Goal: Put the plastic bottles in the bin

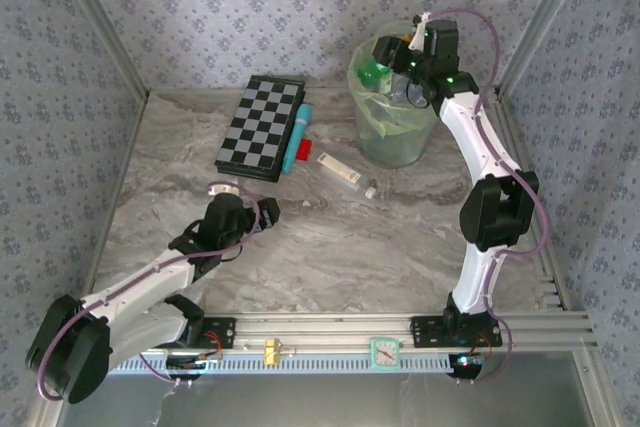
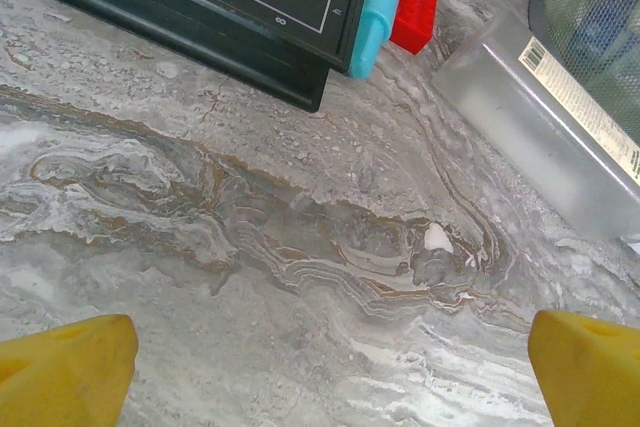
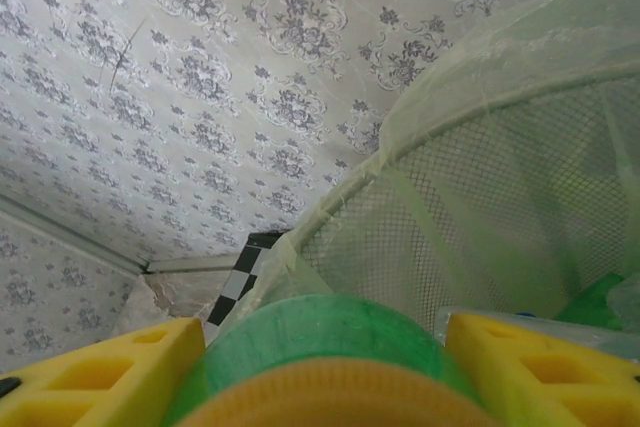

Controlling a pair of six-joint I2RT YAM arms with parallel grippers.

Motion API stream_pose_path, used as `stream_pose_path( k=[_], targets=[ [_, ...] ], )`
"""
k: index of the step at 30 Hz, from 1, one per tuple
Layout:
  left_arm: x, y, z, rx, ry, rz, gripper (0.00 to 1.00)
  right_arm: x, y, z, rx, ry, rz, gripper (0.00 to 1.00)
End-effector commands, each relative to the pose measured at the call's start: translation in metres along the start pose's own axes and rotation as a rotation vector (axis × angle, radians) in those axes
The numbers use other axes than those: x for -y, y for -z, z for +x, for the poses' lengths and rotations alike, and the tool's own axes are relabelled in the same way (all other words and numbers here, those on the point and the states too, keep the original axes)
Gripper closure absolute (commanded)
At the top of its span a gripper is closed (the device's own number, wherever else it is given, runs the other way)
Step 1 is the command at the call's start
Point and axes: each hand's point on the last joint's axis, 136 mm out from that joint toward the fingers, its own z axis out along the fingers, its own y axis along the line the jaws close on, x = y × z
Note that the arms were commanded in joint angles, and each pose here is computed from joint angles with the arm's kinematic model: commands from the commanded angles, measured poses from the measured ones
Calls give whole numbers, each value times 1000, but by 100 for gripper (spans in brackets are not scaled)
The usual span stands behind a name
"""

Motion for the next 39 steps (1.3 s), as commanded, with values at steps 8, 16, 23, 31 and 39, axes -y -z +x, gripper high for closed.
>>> stream_pose_path(
  k=[8,16,23,31,39],
  targets=[
    [-7,8,-6,34,11,-22,0,13,40,-63,111,67,124,13],
    [-2,5,-9,36,20,-8,0,-14,53,-36,51,119,58,17],
    [1,5,-10,34,18,-2,0,-42,59,0,11,150,-23,26],
    [4,2,-8,20,31,11,0,-31,27,21,-54,129,-14,28],
    [1,8,-10,31,29,0,0,4,-5,14,-81,72,45,28]
  ],
)
